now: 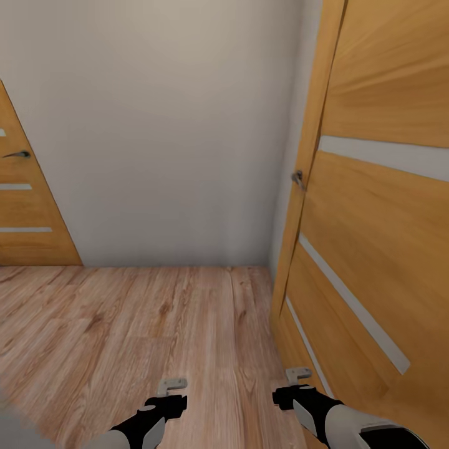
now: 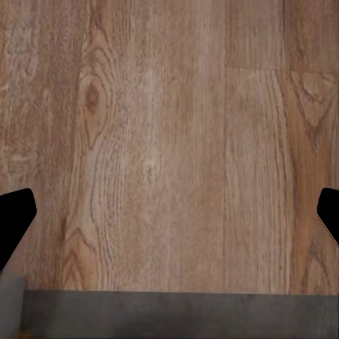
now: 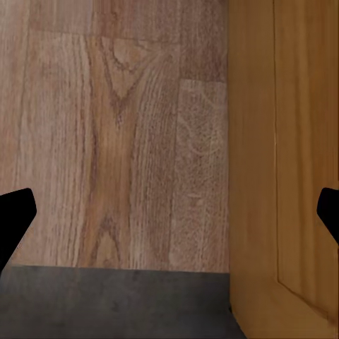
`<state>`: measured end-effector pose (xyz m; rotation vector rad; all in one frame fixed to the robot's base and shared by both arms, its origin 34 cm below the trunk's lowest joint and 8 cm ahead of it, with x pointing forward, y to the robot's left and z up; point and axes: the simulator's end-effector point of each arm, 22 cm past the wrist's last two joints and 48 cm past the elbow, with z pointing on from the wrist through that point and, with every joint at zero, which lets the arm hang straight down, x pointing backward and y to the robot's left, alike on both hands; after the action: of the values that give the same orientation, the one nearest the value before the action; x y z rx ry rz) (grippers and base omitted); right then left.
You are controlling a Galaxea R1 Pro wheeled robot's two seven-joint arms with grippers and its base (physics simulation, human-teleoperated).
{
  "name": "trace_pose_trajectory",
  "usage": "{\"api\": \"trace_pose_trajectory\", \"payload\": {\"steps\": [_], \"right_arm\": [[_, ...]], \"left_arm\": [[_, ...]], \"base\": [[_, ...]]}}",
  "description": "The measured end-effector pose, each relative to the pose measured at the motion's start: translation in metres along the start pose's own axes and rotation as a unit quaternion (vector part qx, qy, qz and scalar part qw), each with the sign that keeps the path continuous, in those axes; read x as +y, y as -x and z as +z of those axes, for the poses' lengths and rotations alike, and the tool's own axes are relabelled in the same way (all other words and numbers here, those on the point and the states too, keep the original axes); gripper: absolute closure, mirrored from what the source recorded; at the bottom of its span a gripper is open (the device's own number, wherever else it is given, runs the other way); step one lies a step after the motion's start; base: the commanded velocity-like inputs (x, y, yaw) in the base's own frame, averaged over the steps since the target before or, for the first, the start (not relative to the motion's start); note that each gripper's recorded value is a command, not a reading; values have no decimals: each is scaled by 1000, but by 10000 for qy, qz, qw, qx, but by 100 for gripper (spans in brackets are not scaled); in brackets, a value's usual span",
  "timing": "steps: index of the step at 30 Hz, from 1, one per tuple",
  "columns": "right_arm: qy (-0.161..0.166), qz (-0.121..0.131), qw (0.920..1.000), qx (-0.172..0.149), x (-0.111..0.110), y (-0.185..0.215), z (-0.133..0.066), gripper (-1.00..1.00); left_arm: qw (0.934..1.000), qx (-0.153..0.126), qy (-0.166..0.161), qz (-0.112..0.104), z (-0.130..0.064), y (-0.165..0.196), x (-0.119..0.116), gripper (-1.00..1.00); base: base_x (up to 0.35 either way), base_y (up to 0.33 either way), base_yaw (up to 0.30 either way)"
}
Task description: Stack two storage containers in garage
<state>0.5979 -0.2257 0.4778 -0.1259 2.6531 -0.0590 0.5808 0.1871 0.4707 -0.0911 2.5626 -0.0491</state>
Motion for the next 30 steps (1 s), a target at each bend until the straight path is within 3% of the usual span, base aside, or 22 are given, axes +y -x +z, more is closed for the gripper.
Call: {"api": "trace_pose_trajectory", "payload": {"steps": [11,21,30], "right_arm": [[0,0,10000,2,0,0,0,-100],[0,-2,10000,0,0,0,0,-100],[0,-7,10000,2,0,0,0,-100]], "left_arm": [[10000,-1,0,0,0,0,0,-100],[10000,2,0,0,0,0,0,-100],[10000,-1,1,-1,0,0,0,-100]], "base": [[113,0,0],[287,0,0],[39,0,8]]}}
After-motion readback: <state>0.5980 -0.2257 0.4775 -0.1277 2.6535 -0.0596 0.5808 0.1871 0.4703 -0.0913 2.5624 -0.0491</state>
